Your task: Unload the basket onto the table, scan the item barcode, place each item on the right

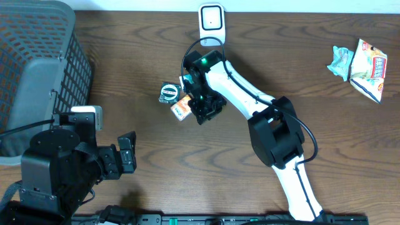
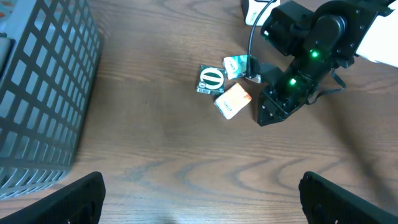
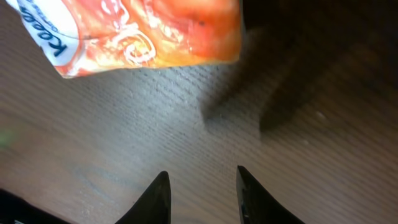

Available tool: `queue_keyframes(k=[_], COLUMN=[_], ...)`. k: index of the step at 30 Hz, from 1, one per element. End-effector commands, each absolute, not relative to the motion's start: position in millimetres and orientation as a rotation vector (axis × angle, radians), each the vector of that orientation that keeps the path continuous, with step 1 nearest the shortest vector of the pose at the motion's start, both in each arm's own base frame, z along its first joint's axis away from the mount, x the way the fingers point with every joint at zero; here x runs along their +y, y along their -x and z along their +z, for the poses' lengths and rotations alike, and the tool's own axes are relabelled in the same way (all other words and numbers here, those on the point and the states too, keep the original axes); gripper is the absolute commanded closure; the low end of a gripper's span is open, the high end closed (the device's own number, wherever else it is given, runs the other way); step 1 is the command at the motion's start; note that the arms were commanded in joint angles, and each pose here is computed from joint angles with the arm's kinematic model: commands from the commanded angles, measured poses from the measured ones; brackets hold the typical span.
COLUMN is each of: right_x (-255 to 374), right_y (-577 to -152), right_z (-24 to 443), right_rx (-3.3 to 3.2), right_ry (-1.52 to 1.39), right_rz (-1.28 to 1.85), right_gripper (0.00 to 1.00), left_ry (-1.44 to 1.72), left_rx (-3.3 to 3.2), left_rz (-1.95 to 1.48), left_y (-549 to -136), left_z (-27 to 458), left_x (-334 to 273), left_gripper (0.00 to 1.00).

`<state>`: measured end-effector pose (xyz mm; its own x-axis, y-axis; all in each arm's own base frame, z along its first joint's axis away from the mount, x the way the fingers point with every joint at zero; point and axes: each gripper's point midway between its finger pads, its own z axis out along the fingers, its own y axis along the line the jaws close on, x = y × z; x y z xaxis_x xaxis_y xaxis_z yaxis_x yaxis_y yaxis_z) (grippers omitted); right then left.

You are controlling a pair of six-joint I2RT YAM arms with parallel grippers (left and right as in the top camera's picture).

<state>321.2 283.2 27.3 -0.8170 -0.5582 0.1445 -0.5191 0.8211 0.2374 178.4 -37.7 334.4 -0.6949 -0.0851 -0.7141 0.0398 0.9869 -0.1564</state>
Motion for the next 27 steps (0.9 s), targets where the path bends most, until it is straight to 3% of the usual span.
queue_keyframes(k=[1, 3, 4, 13, 16, 20, 23, 27], right_x=[288.5, 296.3, 302.6, 344.0, 353.6, 360.5, 362.3, 359.8], right_y=[-335.9, -348.3, -357.7, -417.1, -432.5, -442.4, -444.6, -446.4], right_z=[61.3, 70.4, 75.4, 99.0, 108.0, 114.6, 112.9, 100.3], right_rx=[-2.899, -2.961, -3.004, -3.245, -3.309, -3.349, -3.347, -3.340], right_ry=[-0.873, -0.903, -0.927, -1.073, -1.111, -1.138, -1.181, -1.215], right_rz=[-0.345, -0.390, -0.423, -0.629, -0.680, -0.723, -0.720, -0.655], right_gripper=[0.75, 0.91, 0.94, 0.90, 0.83, 0.81, 0.71, 0.71], left_ry=[0.051, 0.051, 0.051, 0.051, 0.051, 0.051, 0.051, 0.051], left_rx=[2.321, 2.321, 2.321, 2.321, 2.321, 2.321, 2.321, 2.321], left_rz=[-0.208, -0.208, -0.208, -0.208, -0.208, -0.208, -0.208, -0.208], left_y=[-178.1, -178.1, -178.1, -178.1, -178.1, -178.1, -178.1, -178.1], left_z=[337.5, 337.5, 337.5, 337.5, 337.5, 337.5, 337.5, 337.5], left_x=[-36.6, -36.6, -36.6, -36.6, -36.6, -36.6, -36.6, -36.6], left_gripper=[0.02, 0.02, 0.02, 0.02, 0.02, 0.02, 0.02, 0.02])
